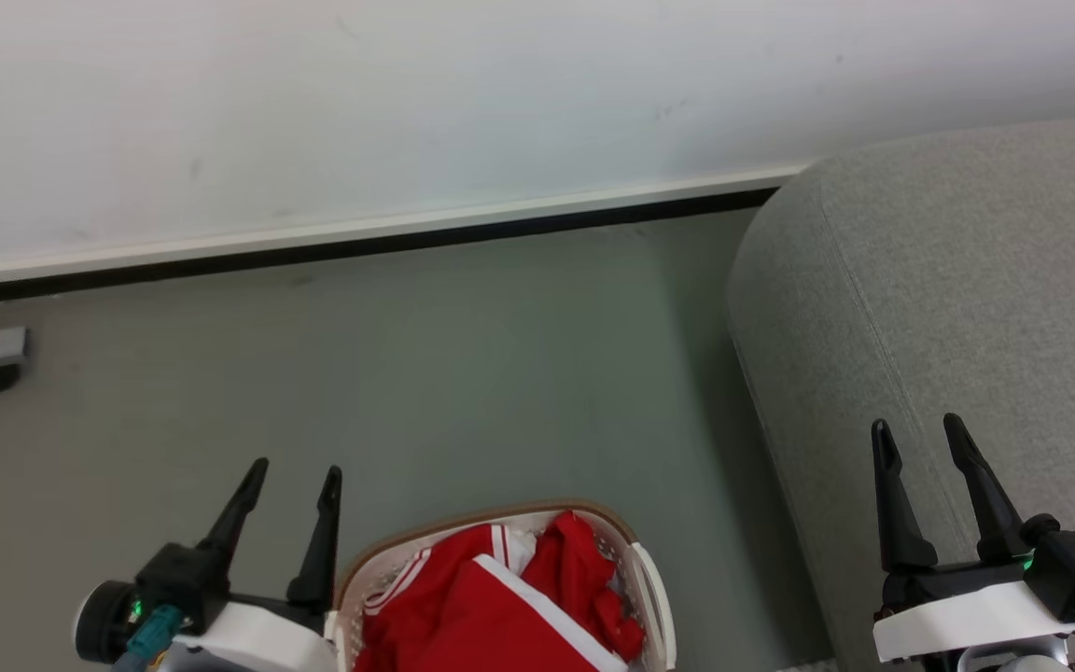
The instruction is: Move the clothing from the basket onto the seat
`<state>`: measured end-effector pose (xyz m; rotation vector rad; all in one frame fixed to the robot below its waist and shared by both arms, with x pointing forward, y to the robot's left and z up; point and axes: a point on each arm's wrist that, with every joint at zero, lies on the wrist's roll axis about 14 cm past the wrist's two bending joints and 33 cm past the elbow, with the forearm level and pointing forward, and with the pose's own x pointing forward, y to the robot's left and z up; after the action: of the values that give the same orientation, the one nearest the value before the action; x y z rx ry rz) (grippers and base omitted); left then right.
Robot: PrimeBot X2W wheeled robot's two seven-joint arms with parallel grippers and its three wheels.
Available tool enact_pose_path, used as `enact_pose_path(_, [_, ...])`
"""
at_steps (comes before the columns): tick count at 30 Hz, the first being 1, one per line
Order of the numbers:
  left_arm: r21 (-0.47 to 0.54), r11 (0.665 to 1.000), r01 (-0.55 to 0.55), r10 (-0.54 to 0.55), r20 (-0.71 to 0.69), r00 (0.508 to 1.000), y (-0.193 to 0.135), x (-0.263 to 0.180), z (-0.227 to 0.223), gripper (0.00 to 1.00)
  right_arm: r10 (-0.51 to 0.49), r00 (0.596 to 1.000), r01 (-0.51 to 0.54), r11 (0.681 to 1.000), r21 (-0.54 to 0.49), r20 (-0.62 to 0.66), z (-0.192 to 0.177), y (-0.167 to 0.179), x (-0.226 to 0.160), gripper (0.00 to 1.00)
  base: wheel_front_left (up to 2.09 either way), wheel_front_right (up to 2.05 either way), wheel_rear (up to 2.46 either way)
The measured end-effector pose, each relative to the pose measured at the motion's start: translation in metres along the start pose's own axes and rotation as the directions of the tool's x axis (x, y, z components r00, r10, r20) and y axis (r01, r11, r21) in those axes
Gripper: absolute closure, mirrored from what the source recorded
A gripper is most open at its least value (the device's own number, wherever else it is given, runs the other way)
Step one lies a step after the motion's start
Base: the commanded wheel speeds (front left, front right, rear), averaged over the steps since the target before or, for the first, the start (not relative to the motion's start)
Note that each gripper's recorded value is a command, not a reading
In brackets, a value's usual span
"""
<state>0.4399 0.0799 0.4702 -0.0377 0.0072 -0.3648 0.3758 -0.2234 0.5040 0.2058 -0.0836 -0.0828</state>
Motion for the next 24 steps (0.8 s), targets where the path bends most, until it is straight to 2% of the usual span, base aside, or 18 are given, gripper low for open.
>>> enact_pose_path(7, [0.024, 0.990, 0.140, -0.135, -0.146, 0.980, -0.027, 0.020, -0.054, 0.00, -0.060, 0.998, 0.059, 0.998, -0.016, -0.023, -0.007, -0.020, 0.001, 0.00, 0.00, 0.00, 0.00])
enact_pose_path(13, [0.005, 0.965, 0.261, -0.248, -0.300, 0.921, -0.052, 0.029, -0.110, 0.00, -0.100, 0.994, 0.100, 0.995, -0.022, -0.039, -0.012, -0.033, 0.005, 0.00, 0.00, 0.00, 0.00])
enact_pose_path(20, [-0.016, 0.922, 0.386, -0.348, -0.470, 0.811, -0.073, 0.031, -0.172, 0.00, -0.134, 0.989, 0.132, 0.990, -0.041, -0.056, -0.020, -0.047, 0.016, 0.00, 0.00, 0.00, 0.00])
enact_pose_path(24, [-0.034, 0.891, 0.452, -0.384, -0.589, 0.711, -0.080, 0.019, -0.211, 0.00, -0.143, 0.988, 0.139, 0.988, -0.063, -0.065, -0.024, -0.052, 0.023, 0.00, 0.00, 0.00, 0.00])
